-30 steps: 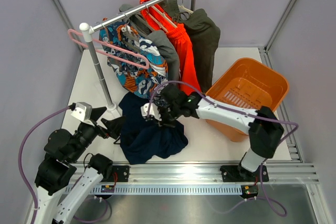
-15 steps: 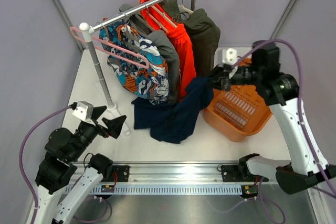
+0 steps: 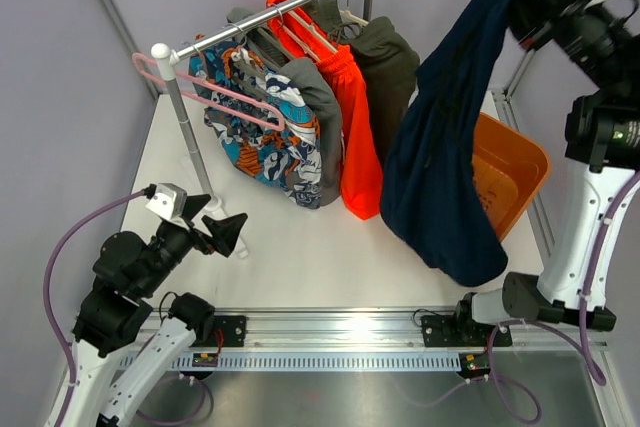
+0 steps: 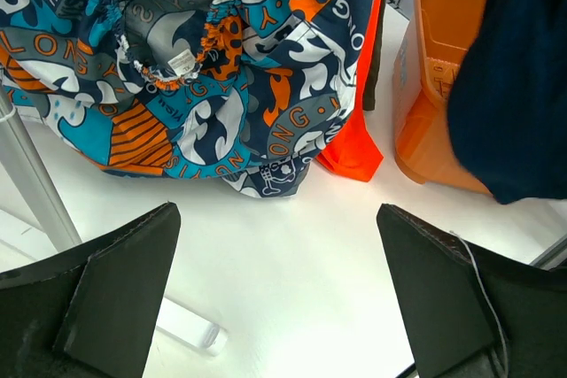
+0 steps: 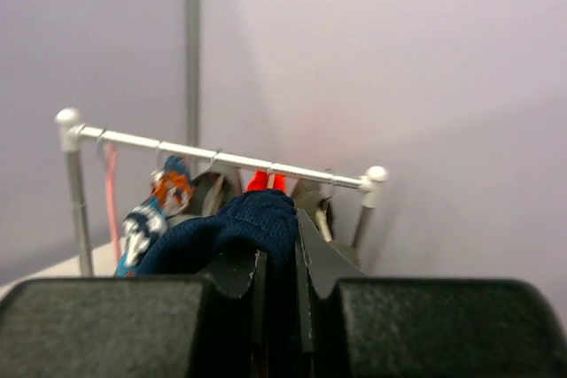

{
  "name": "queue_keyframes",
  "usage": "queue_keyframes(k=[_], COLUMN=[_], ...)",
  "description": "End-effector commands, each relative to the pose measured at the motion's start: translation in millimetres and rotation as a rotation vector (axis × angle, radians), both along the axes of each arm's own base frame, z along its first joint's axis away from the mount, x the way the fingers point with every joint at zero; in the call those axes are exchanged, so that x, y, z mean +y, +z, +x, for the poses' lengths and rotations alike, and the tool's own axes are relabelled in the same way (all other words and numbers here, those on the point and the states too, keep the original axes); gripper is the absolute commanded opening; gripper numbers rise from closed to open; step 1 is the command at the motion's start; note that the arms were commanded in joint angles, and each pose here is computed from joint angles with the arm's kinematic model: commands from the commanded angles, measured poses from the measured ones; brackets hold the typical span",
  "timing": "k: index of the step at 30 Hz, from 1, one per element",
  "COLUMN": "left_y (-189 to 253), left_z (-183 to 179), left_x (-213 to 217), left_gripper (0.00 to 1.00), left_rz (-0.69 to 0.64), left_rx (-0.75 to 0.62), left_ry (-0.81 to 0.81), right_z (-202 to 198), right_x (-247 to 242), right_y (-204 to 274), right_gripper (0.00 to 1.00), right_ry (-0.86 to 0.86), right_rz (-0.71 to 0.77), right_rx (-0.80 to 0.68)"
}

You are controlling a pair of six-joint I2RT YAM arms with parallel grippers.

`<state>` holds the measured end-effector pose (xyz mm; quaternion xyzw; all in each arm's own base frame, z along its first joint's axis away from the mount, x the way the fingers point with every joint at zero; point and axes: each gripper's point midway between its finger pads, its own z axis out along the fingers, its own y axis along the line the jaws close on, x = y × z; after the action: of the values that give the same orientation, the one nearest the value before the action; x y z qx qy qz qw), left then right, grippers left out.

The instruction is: Remove the shorts from the hanger

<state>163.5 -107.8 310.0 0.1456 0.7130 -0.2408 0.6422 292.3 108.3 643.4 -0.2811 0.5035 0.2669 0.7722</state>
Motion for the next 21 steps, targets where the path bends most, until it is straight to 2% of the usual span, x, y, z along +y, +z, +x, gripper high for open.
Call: queue_keyframes(k=[1, 5, 12, 15, 21], left_y=[10.8, 8.8, 6.1, 5.7, 6.0], left_z=[2.9, 3.6, 4.8, 5.4, 6.5], left_x=[-7.0, -7.2, -6.9, -7.7, -8.3], left_gripper=[0.99, 0.99, 0.99, 0.99, 0.99], left_rz=[-0.001, 0.004, 0.014, 0.017, 0.018], left_rx=[-0.053, -0.05, -0.045, -0.044, -0.042], left_ry=[-0.035, -0.035, -0.032, -0.035, -0.035], right_z=[-4.2, 0.8, -8.1, -0.2, 36.5], right_x=[-35.6, -69.0, -104.7, -112.6, -115.6], right_y=[66.6, 89.4, 116.7, 110.3, 49.9], right_gripper=[0.0, 0.0, 0.0, 0.0, 0.0], right_ry=[-0.115, -0.227, -0.326, -0.339, -0.305], right_rz=[0.213, 0.275, 0.292, 0.282, 0.218], right_rx=[-0.093, -0.167, -0.287, -0.265, -0.092])
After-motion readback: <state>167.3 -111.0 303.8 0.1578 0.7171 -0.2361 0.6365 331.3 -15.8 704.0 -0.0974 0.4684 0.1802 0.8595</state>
